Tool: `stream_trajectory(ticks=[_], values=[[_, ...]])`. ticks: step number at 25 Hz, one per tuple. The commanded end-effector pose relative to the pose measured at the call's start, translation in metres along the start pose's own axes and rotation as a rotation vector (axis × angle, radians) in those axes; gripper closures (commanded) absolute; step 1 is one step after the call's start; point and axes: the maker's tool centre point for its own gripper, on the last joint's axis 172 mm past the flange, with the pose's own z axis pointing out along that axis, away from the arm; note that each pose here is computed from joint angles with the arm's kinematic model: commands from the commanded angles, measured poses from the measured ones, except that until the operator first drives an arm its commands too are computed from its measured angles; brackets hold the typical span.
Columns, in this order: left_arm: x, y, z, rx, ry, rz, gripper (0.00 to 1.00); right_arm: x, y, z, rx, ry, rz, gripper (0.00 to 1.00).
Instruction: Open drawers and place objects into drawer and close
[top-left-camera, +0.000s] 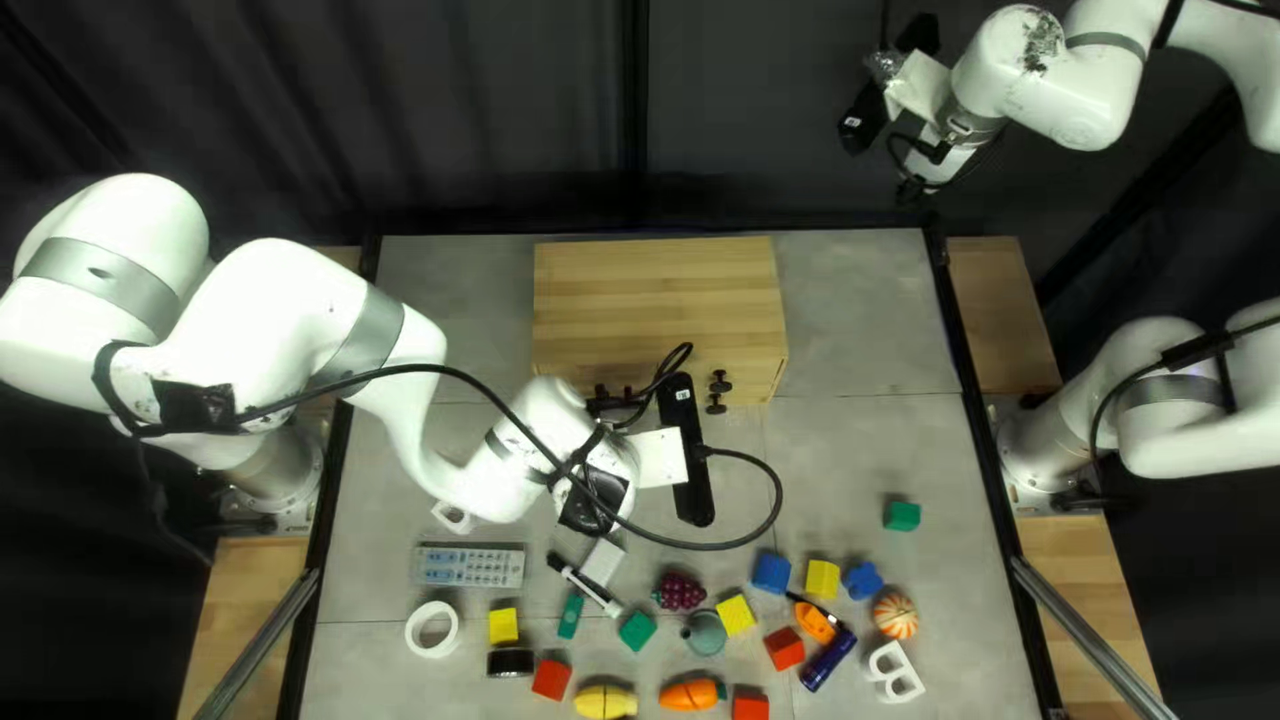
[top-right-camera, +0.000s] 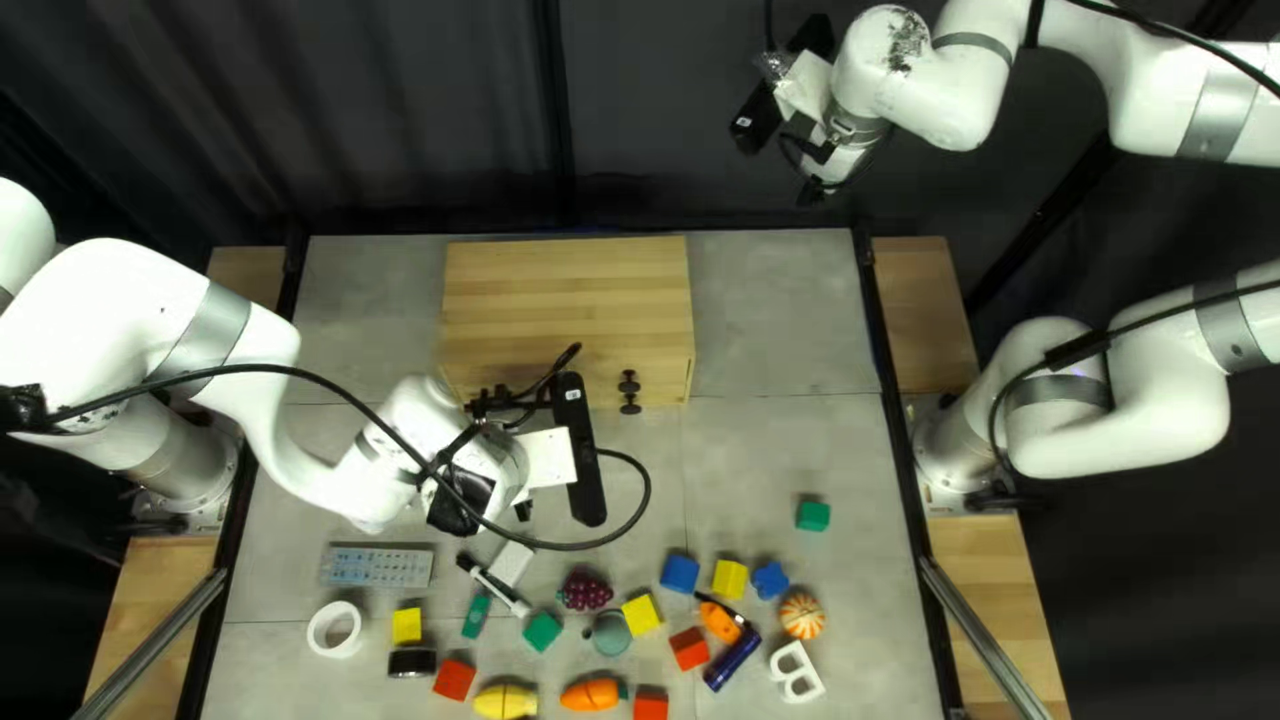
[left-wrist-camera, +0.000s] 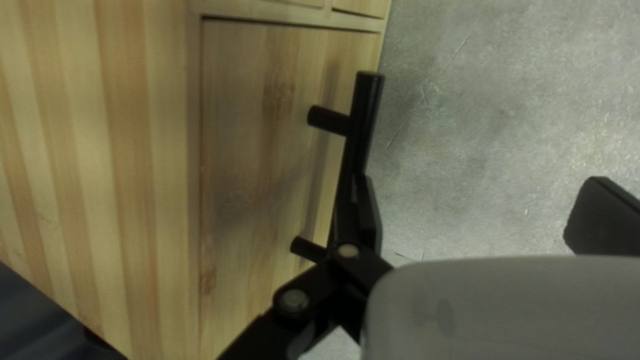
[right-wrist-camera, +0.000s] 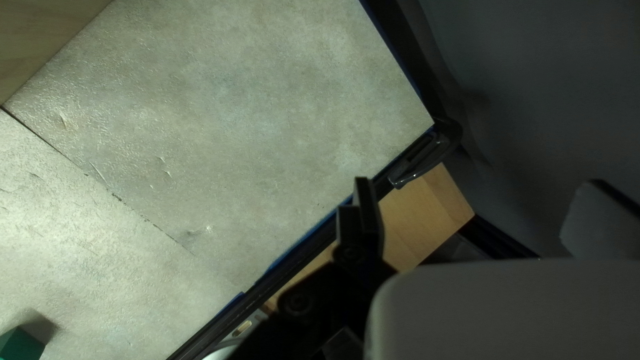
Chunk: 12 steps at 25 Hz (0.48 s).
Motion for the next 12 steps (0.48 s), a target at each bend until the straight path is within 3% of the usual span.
stream_trajectory(ticks=[1, 12], values=[[-0.0039, -0.0029, 0.0026, -0.014, 0.014, -0.007, 0.0, 0.0, 0.0, 0.0, 0.0, 0.0, 0.0, 0.0], [-0.0048, -0.0033, 0.0018, -0.039, 0.041, 0.002, 0.0, 0.0, 0.0, 0.0, 0.0, 0.0, 0.0, 0.0]])
